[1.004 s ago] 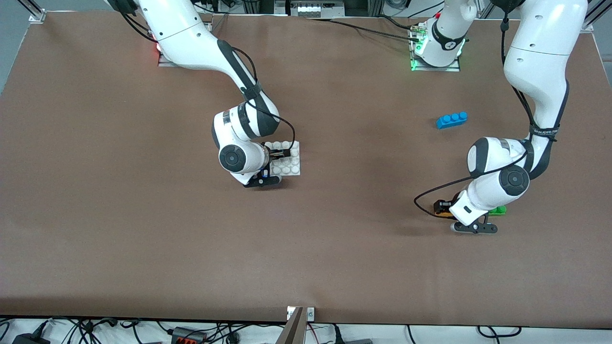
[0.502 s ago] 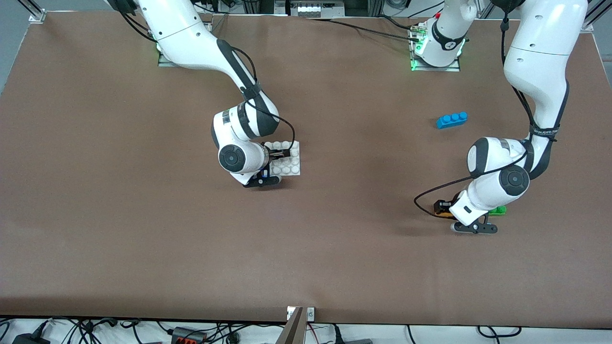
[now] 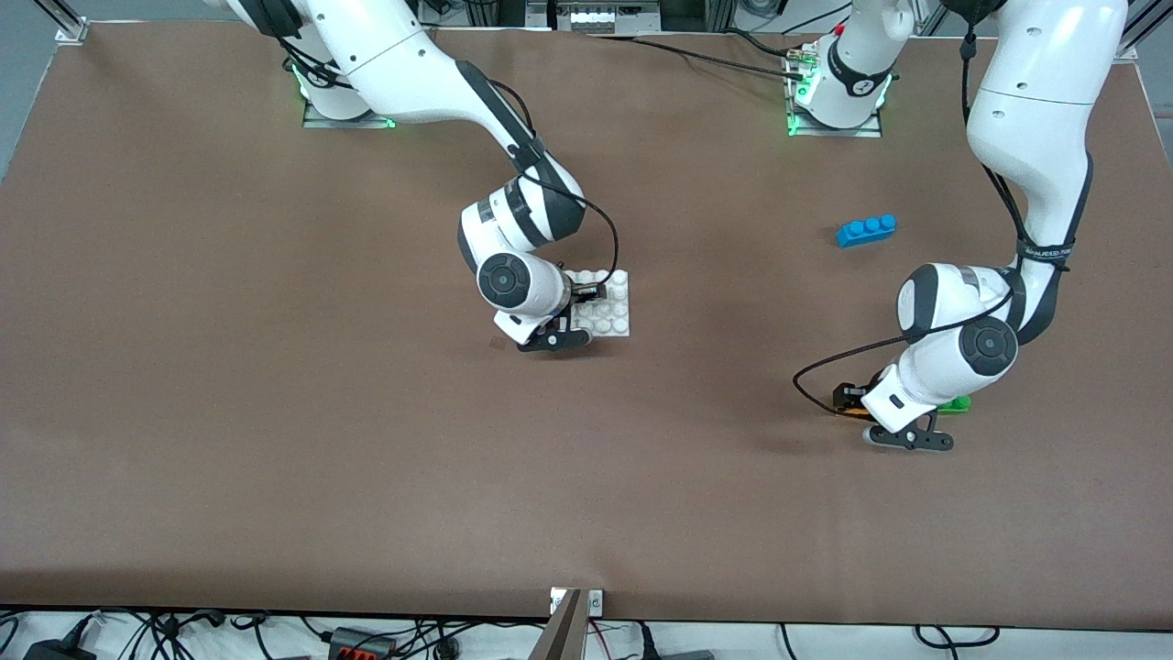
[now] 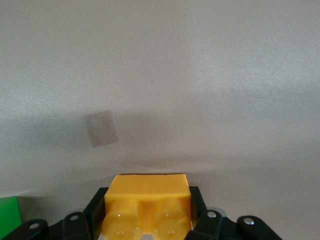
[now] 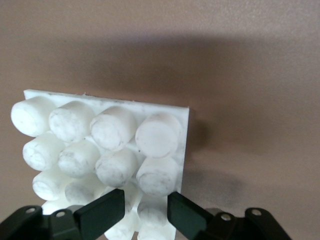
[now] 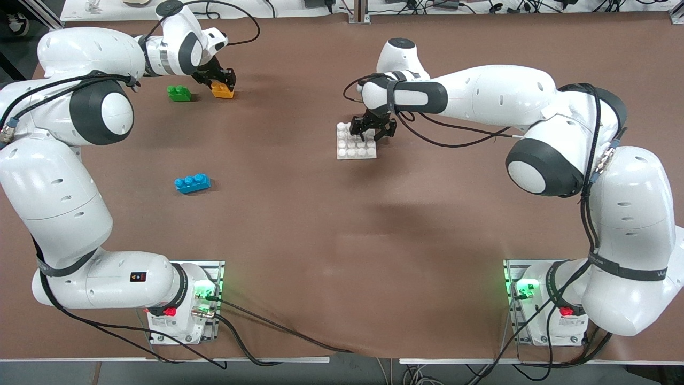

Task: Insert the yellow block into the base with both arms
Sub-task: 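Slide the white base with the right gripper toward the table middle, then release the base with the right gripper while the left gripper lifts the block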

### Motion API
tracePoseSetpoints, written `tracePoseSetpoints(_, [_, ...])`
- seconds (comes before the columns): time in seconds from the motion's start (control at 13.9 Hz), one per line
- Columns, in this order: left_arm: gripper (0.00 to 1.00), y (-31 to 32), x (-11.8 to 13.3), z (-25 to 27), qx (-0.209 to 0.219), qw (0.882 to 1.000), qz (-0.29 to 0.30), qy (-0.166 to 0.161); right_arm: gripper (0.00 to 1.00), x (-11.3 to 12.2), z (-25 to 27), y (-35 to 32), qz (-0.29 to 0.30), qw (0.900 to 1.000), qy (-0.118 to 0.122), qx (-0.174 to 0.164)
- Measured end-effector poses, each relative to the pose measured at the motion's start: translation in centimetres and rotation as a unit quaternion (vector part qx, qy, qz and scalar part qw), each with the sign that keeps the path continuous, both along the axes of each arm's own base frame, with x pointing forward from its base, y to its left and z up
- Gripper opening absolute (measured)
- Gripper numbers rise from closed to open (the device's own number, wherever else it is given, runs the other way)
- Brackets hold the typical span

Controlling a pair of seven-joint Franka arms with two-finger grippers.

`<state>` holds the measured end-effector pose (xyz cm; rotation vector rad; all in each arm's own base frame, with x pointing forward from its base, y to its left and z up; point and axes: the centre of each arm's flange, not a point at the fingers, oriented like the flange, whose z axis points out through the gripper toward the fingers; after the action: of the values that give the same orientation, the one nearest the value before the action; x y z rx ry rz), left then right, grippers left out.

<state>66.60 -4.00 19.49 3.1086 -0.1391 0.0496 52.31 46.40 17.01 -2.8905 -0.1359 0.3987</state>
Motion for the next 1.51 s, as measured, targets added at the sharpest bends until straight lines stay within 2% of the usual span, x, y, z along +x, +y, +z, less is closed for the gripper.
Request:
tracePoseSetpoints(0.43, [0.69, -0.3, 0.1, 1.5, 0.001, 1.0, -0.004, 0.01, 0.48, 0.1, 1.4, 0.8, 0.003, 1.0, -0.008, 0.01])
tracePoseSetpoints(0.65, [0.69, -1.1, 0.5, 4.7, 0.002, 0.999, -0.009, 0.038, 0.48, -0.5, 1.4, 1.5, 0.009, 1.0, -0.008, 0.011])
tracePoseSetpoints(0.93, [0.69, -3.6, 0.7, 8.9, -0.004, 0.999, -0.024, 0.045, 0.51, -0.1, 3.9, 1.8, 0.011, 1.0, -0.019, 0.021])
tracePoseSetpoints(1.0, [0.69, -4.4, 0.5, 9.9, -0.006, 0.999, -0.029, 0.045, 0.56, 0.4, 5.5, 1.5, 0.01, 0.999, -0.023, 0.023])
tracePoseSetpoints(1.08, [0.69, -5.1, 0.3, 10.7, -0.008, 0.998, -0.034, 0.046, 0.67, 1.2, 7.3, 0.5, 0.006, 0.999, -0.025, 0.019])
tracePoseSetpoints(1.29, [0.69, -7.9, -0.3, 12.3, -0.016, 0.998, -0.039, 0.046, 0.95, 5.1, 13.8, -6.7, -0.011, 0.999, -0.025, -0.032])
tracePoseSetpoints(1.36, [0.69, -9.1, -0.5, 12.5, -0.019, 0.998, -0.039, 0.048, 1.0, 6.0, 16.1, -9.6, -0.01, 0.998, -0.026, -0.06])
tracePoseSetpoints(1.51, [0.69, -12.8, -1.4, 12.8, -0.028, 0.998, -0.028, 0.053, 1.0, 6.9, 20.8, -15.2, -0.001, 0.992, -0.027, -0.124])
